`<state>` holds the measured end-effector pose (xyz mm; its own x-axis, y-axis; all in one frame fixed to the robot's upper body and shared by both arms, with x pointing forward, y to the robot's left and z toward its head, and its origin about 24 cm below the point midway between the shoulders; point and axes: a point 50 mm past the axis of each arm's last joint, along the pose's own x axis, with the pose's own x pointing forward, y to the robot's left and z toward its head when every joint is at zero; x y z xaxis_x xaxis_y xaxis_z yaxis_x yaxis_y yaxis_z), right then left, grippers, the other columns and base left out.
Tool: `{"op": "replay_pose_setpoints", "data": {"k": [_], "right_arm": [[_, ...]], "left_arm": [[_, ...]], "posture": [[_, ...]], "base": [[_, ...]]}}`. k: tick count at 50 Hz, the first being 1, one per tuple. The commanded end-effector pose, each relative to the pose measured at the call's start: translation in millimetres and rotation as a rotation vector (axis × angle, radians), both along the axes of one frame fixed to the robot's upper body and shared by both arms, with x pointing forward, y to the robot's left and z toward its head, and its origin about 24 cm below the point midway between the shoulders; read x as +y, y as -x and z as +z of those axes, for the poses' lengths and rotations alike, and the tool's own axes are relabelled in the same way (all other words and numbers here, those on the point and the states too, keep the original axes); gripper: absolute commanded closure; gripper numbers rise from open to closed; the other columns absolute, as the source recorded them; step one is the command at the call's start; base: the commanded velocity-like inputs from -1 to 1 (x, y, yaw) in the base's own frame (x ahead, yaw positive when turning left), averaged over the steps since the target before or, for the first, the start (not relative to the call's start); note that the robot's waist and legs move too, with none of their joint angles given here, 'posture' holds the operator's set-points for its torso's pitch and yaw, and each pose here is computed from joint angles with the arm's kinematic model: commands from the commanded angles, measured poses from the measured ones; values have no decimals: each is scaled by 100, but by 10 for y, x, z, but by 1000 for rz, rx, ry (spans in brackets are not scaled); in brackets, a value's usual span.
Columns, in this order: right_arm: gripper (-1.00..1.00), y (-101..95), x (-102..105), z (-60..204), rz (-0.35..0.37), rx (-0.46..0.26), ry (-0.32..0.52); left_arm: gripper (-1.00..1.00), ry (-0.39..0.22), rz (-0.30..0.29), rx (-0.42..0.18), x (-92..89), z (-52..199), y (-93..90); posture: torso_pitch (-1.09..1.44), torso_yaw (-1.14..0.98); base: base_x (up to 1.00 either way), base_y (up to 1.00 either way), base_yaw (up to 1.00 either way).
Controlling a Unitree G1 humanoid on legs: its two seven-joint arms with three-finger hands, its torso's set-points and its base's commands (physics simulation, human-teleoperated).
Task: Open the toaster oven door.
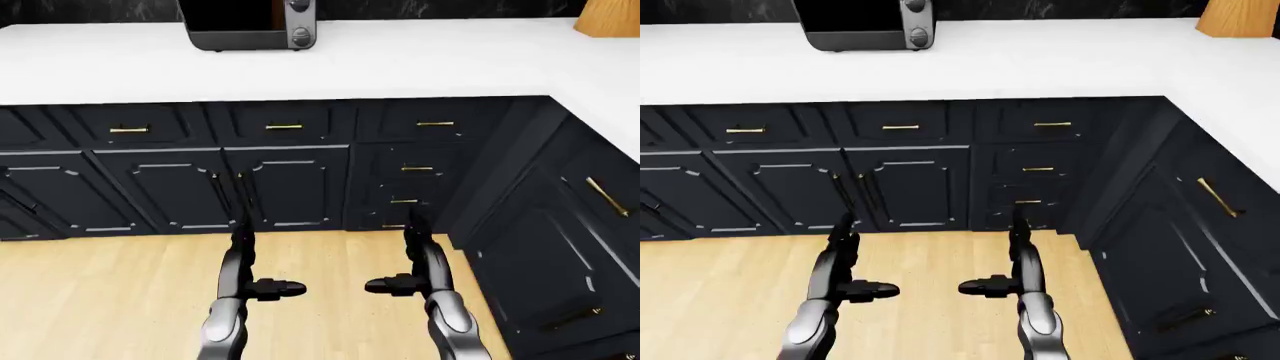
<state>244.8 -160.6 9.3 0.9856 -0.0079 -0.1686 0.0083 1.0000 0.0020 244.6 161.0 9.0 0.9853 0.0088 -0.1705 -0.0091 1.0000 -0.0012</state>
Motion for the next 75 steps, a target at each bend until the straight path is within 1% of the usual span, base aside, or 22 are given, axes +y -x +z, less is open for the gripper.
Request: {"op": "replay_pose_setpoints", "data": {"k": [1, 4, 7, 8, 10, 11, 14, 16, 17, 18, 19, 22, 29, 35, 43, 51, 55, 60, 61, 62, 64, 75], "right_arm": [[-100, -153, 5, 396, -5, -174, 16], [-100, -222, -13, 437, -15, -188, 14], [-100, -255, -23, 652, -6, -222, 23], [-100, -265, -8, 699, 4, -243, 27], [-100, -269, 1, 938, 7, -269, 31], [-100, -271, 18, 946, 19, -290, 44], [-100, -270, 51, 1202, 29, -335, 50], [-100, -289, 50, 1513, 37, -381, 60], [-100, -298, 45, 1469, 39, -385, 55], [-100, -315, 31, 1521, 35, -394, 63], [-100, -333, 21, 1526, 33, -404, 63], [-100, -326, 3, 1778, 32, -450, 67], [-100, -272, -12, 1984, 44, -507, 89], [-100, -297, -30, 2109, 43, -531, 91], [-100, -328, 1, 2160, 55, -548, 91], [-100, -325, 22, 2156, 67, -549, 80], [-100, -321, 47, 2151, 71, -554, 78], [-100, -309, 67, 2167, 77, -557, 80], [-100, -297, 68, 2258, 78, -557, 80], [-100, -306, 69, 2168, 78, -556, 79], [-100, -310, 76, 2126, 80, -552, 74], [-100, -300, 86, 2134, 87, -557, 69]], "left_arm": [[-100, -21, -9, -185, -3, 338, -116], [-100, -38, -2, -180, 7, 356, -151], [-100, -68, -5, -207, 2, 493, -184], [-100, -74, -4, -223, 5, 580, -199], [-100, -88, -4, -242, 8, 678, -214], [-100, -99, -8, -257, 4, 765, -222], [-100, -128, -17, -301, 15, 1021, -239], [-100, -162, -8, -344, 43, 1244, -257], [-100, -170, -16, -347, 42, 1273, -260], [-100, -184, -13, -363, 54, 1340, -269], [-100, -179, -12, -372, 63, 1407, -277], [-100, -204, -6, -419, 75, 1656, -307], [-100, -229, -16, -474, 59, 1967, -302], [-100, -237, -6, -491, 86, 2050, -312], [-100, -252, -2, -508, 90, 2118, -309], [-100, -233, 0, -518, 62, 2117, -343], [-100, -232, 3, -527, 80, 2150, -285], [-100, -235, 3, -520, 84, 2100, -258], [-100, -233, 3, -522, 80, 2103, -255], [-100, -234, 1, -520, 75, 2095, -256], [-100, -236, -1, -519, 70, 2094, -262], [-100, -250, -4, -520, 62, 2096, -234]], "posture": [[0, 0], [0, 0], [0, 0], [0, 0], [0, 0], [0, 0], [0, 0], [0, 0], [0, 0], [0, 0], [0, 0], [0, 0], [0, 0], [0, 0], [0, 0], [0, 0], [0, 0], [0, 0], [0, 0], [0, 0], [0, 0], [0, 0]], "base": [[0, 0, 0], [0, 0, 0], [0, 0, 0], [0, 0, 0], [0, 0, 0], [0, 0, 0], [0, 0, 0], [0, 0, 0], [0, 0, 0], [0, 0, 0], [0, 0, 0], [0, 0, 0], [0, 21, 0], [0, 54, 0], [0, 54, 0], [4, 54, 0], [12, 54, 0], [25, 54, 0], [27, 55, 0], [26, 54, 0], [27, 55, 0], [33, 50, 0]]}}
